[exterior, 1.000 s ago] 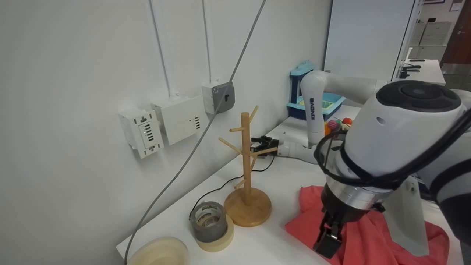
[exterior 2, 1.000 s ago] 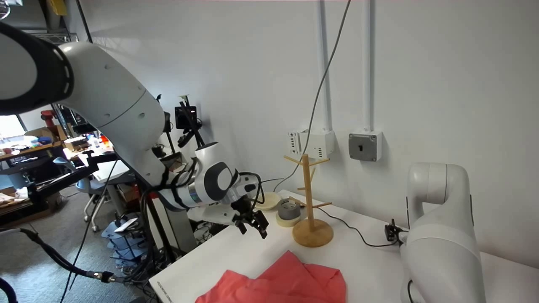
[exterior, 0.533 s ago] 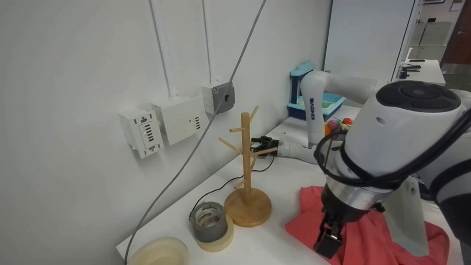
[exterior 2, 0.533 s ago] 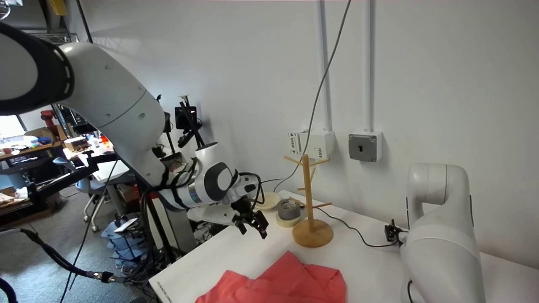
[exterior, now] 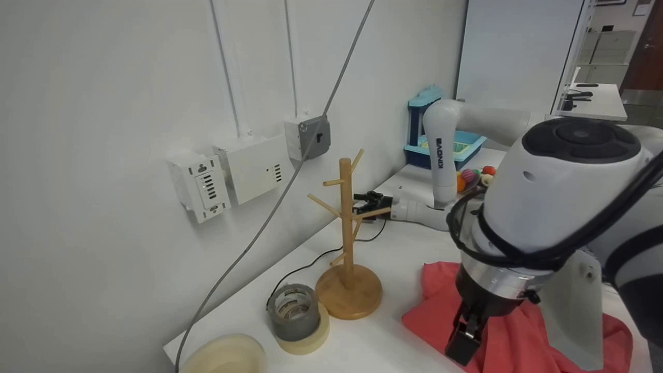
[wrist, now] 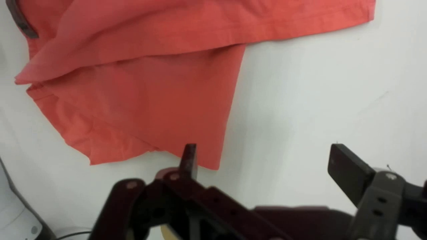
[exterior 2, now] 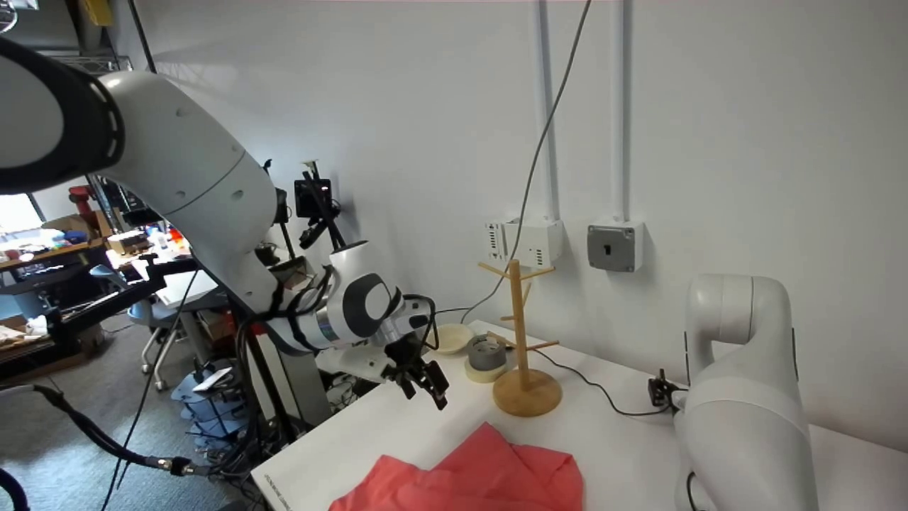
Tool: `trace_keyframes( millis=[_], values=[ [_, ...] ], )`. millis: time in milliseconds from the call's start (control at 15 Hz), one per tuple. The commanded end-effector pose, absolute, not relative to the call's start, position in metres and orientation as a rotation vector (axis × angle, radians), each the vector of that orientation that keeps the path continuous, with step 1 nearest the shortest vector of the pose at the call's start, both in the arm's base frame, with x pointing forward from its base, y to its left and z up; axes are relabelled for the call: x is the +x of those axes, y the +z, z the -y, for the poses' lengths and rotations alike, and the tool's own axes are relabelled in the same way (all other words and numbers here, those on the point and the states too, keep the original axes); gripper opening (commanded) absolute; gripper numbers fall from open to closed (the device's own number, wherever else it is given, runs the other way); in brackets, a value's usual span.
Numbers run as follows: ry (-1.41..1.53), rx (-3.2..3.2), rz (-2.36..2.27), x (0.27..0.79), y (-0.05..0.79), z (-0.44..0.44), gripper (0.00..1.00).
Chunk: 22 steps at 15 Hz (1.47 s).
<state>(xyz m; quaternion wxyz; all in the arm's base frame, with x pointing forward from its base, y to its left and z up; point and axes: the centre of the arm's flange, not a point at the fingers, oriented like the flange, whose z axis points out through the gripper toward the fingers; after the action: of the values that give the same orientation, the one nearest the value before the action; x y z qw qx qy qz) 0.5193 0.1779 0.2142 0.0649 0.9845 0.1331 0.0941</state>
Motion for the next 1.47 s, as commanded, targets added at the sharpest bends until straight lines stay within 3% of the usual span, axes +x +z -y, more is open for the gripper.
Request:
trace_keyframes(
  millis=[0, 467, 533, 933, 1000, 1400],
  values=[
    [0.195, 2.999, -0.17, 0.517, 0.216, -0.185, 1.0],
    [0.051, 3.054, 0.245, 0.513, 0.216, -0.2, 1.0],
    [0.023, 3.053, 0.3, 0.561, 0.226, -0.234, 1.0],
    [-0.109, 3.069, 0.539, 0.604, 0.237, -0.272, 1.0],
    [-0.059, 3.076, 0.467, 0.573, 0.241, -0.257, 1.0],
    [-0.077, 3.073, 0.498, 0.589, 0.232, -0.264, 1.0]
  ],
)
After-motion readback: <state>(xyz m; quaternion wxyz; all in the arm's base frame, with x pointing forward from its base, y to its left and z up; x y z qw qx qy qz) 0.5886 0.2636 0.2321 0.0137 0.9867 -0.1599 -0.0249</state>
